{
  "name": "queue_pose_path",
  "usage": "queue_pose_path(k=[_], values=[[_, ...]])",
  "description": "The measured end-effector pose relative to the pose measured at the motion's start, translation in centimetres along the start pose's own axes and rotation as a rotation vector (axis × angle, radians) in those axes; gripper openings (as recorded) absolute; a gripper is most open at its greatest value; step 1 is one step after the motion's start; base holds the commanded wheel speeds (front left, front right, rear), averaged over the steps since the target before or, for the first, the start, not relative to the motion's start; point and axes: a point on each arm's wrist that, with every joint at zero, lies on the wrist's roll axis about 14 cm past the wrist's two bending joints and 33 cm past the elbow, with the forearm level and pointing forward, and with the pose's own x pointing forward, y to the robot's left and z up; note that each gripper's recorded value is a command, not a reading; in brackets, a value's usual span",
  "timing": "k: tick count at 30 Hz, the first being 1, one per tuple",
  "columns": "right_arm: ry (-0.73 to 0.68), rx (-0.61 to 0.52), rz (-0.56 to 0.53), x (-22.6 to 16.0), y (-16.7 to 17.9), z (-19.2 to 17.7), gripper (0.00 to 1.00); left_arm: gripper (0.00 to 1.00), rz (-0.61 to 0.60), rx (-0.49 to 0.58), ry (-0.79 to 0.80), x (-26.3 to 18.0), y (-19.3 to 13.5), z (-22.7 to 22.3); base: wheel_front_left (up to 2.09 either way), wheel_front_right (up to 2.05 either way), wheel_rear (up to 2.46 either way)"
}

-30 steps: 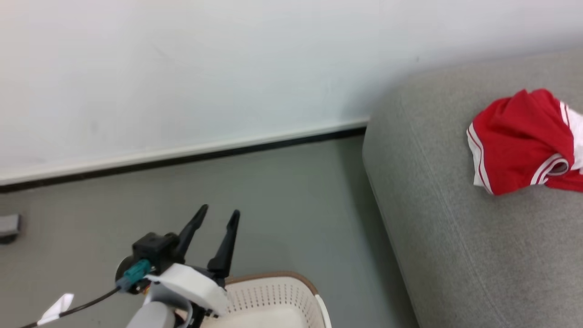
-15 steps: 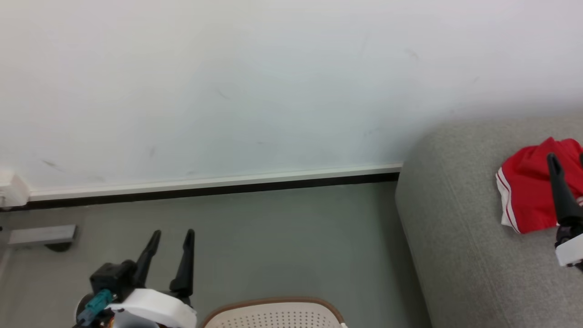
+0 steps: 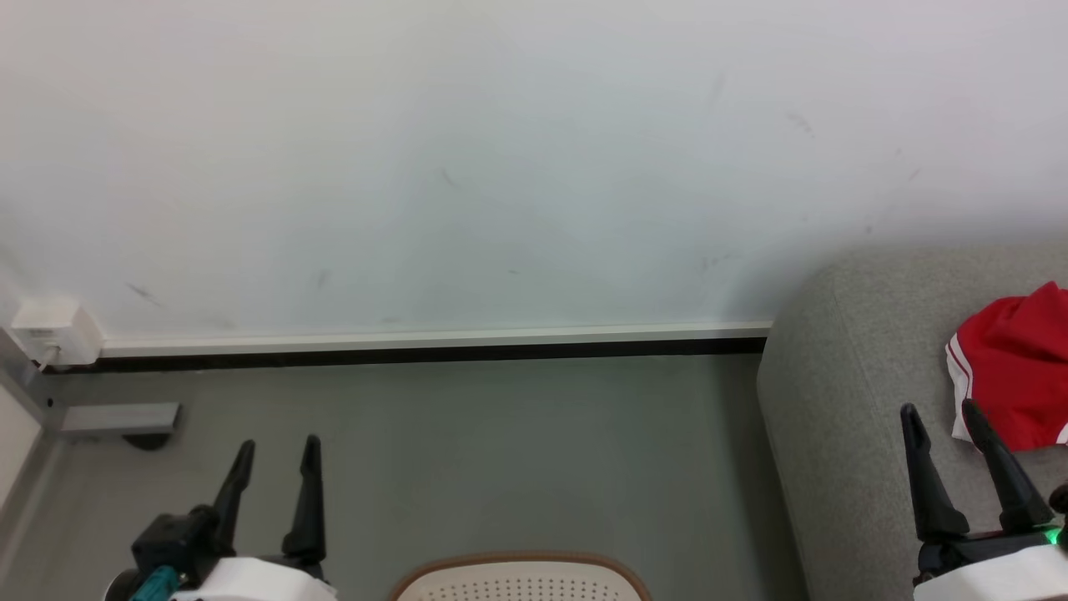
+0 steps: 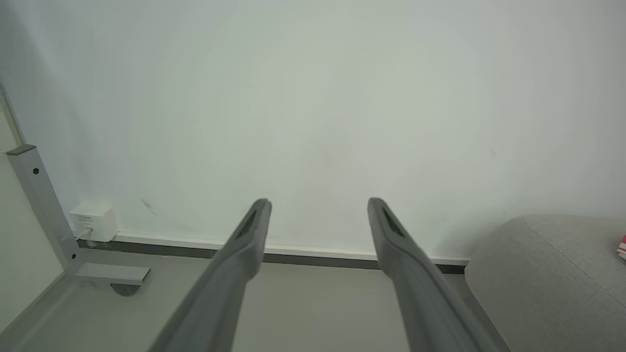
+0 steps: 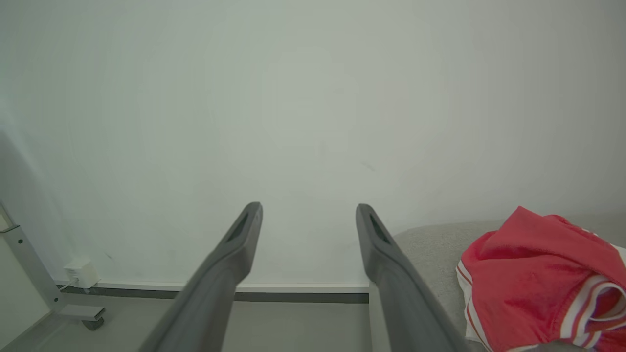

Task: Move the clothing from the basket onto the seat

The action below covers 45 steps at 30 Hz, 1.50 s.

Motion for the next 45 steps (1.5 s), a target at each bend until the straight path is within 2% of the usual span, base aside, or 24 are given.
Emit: queue_pose_path(k=[10, 33, 39, 45], values=[[0.041, -0.091, 0.008, -1.5, 1.3, -1.9, 1.0, 1.0, 0.047, 0.016, 0.029, -1.1, 1.0, -1.1, 0.0, 0.0, 0.0], [0.071, -0.091, 0.035, -0.7, 2.1, -3.0, 1.0, 1.0, 0.031, 0.025, 0.052, -0.6, 0.7, -1.9, 0.0, 0.0, 0.0], [0.061, -0.089, 0.03, 0.1, 1.7, -2.7, 1.0, 1.0, -0.002, -0.002, 0.072, 0.1, -0.4, -2.7, 0.0, 0.0, 0.0], [0.016, -0.103, 0.023, 2.5, 0.8, -1.4, 1.0, 1.0, -0.069, -0.019, 0.107, 2.0, -2.5, -4.3, 0.0, 0.0, 0.0]])
